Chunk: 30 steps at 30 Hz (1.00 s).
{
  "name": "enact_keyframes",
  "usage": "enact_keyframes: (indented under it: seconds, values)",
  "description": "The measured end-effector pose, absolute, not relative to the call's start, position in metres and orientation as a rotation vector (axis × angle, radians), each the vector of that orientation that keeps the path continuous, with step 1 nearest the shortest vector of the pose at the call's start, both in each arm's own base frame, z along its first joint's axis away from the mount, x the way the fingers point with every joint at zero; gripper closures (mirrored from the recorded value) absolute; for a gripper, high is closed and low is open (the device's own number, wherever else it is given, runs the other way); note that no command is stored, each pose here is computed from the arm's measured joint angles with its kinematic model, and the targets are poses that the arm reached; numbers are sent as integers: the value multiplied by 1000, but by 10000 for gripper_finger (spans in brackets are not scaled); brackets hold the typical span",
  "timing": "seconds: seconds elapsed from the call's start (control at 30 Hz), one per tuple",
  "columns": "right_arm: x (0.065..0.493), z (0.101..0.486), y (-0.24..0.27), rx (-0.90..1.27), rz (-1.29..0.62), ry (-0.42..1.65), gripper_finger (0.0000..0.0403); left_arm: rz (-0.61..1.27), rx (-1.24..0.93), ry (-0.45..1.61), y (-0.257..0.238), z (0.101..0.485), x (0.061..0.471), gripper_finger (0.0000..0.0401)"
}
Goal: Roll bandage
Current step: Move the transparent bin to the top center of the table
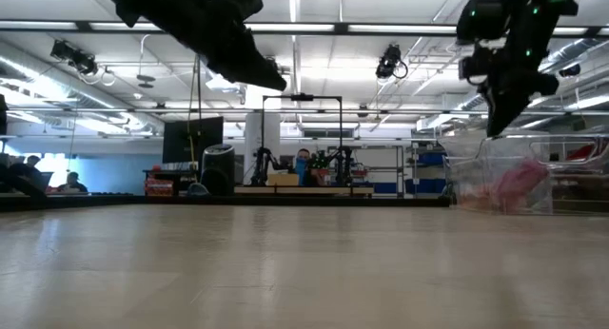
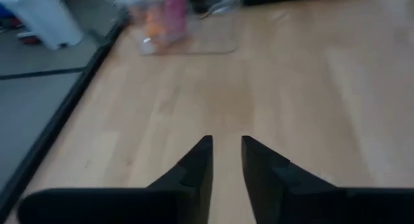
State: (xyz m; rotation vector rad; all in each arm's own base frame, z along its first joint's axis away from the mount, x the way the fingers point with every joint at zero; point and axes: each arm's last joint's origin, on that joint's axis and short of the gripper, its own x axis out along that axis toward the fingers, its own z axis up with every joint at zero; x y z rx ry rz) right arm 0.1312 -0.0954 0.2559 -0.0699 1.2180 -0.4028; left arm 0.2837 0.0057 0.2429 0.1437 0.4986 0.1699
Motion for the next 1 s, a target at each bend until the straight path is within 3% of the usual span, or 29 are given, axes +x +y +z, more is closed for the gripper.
enact_keyframes:
  seconds: [0.27,0.53,1.0]
  values:
    - [157,214,-102,-78,-363,1199,399,258,162,521,11,249,274,394]
    - [181,188,-116,-74,-334,1257,401,269,157,492,14,260,266,395]
    - [255,183,-138,-154,-281,1128,402,267,161,500,14,259,265,396]
